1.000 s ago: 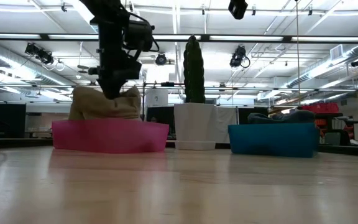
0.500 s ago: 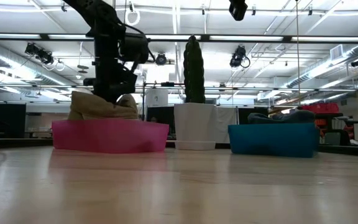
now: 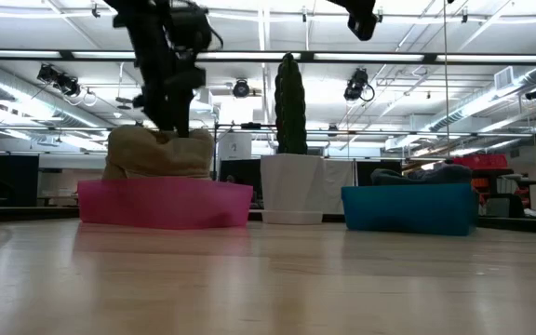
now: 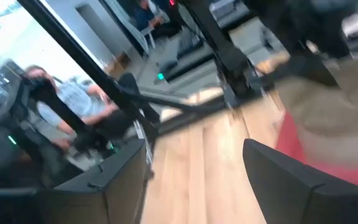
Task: Pick & Place hat
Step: Put the brown cap into the red bin, then return to Home Position
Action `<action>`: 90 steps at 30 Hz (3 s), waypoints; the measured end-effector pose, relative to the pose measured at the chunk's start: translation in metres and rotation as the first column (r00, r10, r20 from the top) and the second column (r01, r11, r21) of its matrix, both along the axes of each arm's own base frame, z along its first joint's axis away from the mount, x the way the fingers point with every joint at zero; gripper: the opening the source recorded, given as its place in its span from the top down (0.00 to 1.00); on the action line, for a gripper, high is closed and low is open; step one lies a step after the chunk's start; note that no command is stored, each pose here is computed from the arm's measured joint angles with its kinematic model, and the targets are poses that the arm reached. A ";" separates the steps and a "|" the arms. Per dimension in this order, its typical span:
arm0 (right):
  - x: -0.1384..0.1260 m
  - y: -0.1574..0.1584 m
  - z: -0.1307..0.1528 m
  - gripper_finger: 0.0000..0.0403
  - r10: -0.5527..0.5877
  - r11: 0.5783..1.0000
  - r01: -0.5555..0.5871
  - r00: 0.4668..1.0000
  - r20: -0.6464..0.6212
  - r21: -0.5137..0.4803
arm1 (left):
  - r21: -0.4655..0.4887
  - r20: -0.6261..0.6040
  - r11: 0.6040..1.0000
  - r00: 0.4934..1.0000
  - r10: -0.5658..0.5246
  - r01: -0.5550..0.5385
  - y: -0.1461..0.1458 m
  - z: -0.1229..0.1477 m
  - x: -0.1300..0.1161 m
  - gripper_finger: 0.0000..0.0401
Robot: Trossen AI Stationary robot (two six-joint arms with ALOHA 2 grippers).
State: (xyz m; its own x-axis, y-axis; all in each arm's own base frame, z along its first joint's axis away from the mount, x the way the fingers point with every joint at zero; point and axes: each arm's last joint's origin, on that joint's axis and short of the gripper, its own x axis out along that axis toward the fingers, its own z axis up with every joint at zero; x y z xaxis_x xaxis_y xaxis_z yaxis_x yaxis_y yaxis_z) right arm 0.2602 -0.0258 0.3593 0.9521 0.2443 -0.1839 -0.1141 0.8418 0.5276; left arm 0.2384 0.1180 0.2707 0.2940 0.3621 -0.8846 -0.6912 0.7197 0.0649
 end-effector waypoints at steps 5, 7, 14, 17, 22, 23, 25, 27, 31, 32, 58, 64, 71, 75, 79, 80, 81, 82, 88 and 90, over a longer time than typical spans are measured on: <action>-0.012 0.000 0.002 0.33 -0.014 1.000 0.013 0.999 -0.038 -0.025 | 0.058 0.115 0.998 0.993 -0.041 0.035 -0.017 0.031 -0.018 0.25; -0.020 0.000 0.006 0.33 -0.040 0.998 0.039 0.999 -0.025 -0.044 | 0.078 0.167 0.996 0.985 -0.055 0.042 -0.025 0.042 -0.026 0.22; -0.054 -0.003 0.011 0.33 -0.155 0.984 0.144 0.982 -0.104 -0.107 | 0.130 0.385 0.989 0.916 -0.111 0.065 -0.054 0.076 -0.046 0.23; -0.067 -0.001 0.010 0.33 -0.176 0.981 0.160 0.972 -0.153 -0.112 | 0.154 0.488 0.984 0.859 -0.152 0.086 -0.065 0.089 -0.047 0.24; -0.083 0.000 0.007 0.34 -0.223 0.972 0.199 0.950 -0.219 -0.125 | 0.203 0.574 0.970 0.786 -0.230 0.136 -0.082 0.097 -0.038 0.26; -0.086 0.000 0.007 0.34 -0.227 0.971 0.204 0.947 -0.228 -0.121 | 0.215 0.586 0.966 0.772 -0.247 0.146 -0.085 0.096 -0.036 0.26; -0.090 0.001 0.006 0.36 -0.236 0.970 0.213 0.940 -0.247 -0.118 | 0.234 0.607 0.957 0.743 -0.280 0.170 -0.091 0.091 -0.030 0.27; -0.095 0.002 0.006 0.40 -0.239 0.970 0.217 0.936 -0.258 -0.111 | 0.235 0.627 0.955 0.723 -0.291 0.180 -0.097 0.079 -0.024 0.28; -0.102 0.003 0.005 0.51 -0.240 0.970 0.220 0.926 -0.291 -0.099 | 0.219 0.690 0.957 0.662 -0.291 0.193 -0.109 0.060 -0.017 0.33; -0.103 0.003 0.004 0.55 -0.239 0.971 0.219 0.924 -0.299 -0.100 | 0.212 0.702 0.957 0.650 -0.291 0.200 -0.112 0.056 -0.015 0.35; -0.113 0.007 -0.009 0.99 -0.163 0.985 0.167 0.867 -0.471 -0.032 | 0.244 0.717 0.937 0.604 -0.348 0.249 -0.139 0.030 -0.014 0.98; -0.113 0.007 -0.009 1.00 -0.169 0.982 0.191 0.861 -0.479 -0.002 | 0.249 0.830 0.941 0.450 -0.329 0.229 -0.139 -0.012 -0.019 0.98; -0.113 0.007 -0.009 1.00 -0.177 0.974 0.222 0.854 -0.490 0.035 | 0.258 0.876 0.946 0.366 -0.315 0.196 -0.132 -0.033 -0.046 0.99; -0.113 0.007 -0.009 1.00 -0.180 0.971 0.235 0.851 -0.494 0.050 | 0.302 0.887 0.940 0.314 -0.338 0.158 -0.127 -0.030 -0.066 0.99; -0.113 0.007 -0.009 1.00 -0.190 0.966 0.251 0.846 -0.498 0.059 | 0.334 0.899 0.935 0.259 -0.354 0.120 -0.122 -0.028 -0.088 0.99; -0.113 0.007 -0.009 1.00 -0.191 0.966 0.253 0.846 -0.498 0.059 | 0.339 0.901 0.934 0.247 -0.357 0.114 -0.122 -0.029 -0.093 0.99; -0.113 0.007 -0.009 1.00 -0.192 0.965 0.254 0.846 -0.498 0.058 | 0.346 0.902 0.932 0.235 -0.362 0.108 -0.121 -0.029 -0.097 0.99; -0.113 0.007 -0.009 1.00 -0.193 0.965 0.254 0.845 -0.498 0.058 | 0.357 0.902 0.929 0.220 -0.370 0.101 -0.121 -0.030 -0.102 0.99; -0.113 0.007 -0.009 1.00 -0.210 0.961 0.270 0.841 -0.499 0.051 | 0.389 0.909 0.920 0.138 -0.393 0.058 -0.119 -0.036 -0.126 0.99; -0.113 0.007 -0.009 1.00 -0.211 0.959 0.276 0.839 -0.501 0.058 | 0.401 0.908 0.915 0.118 -0.403 0.043 -0.118 -0.037 -0.132 0.99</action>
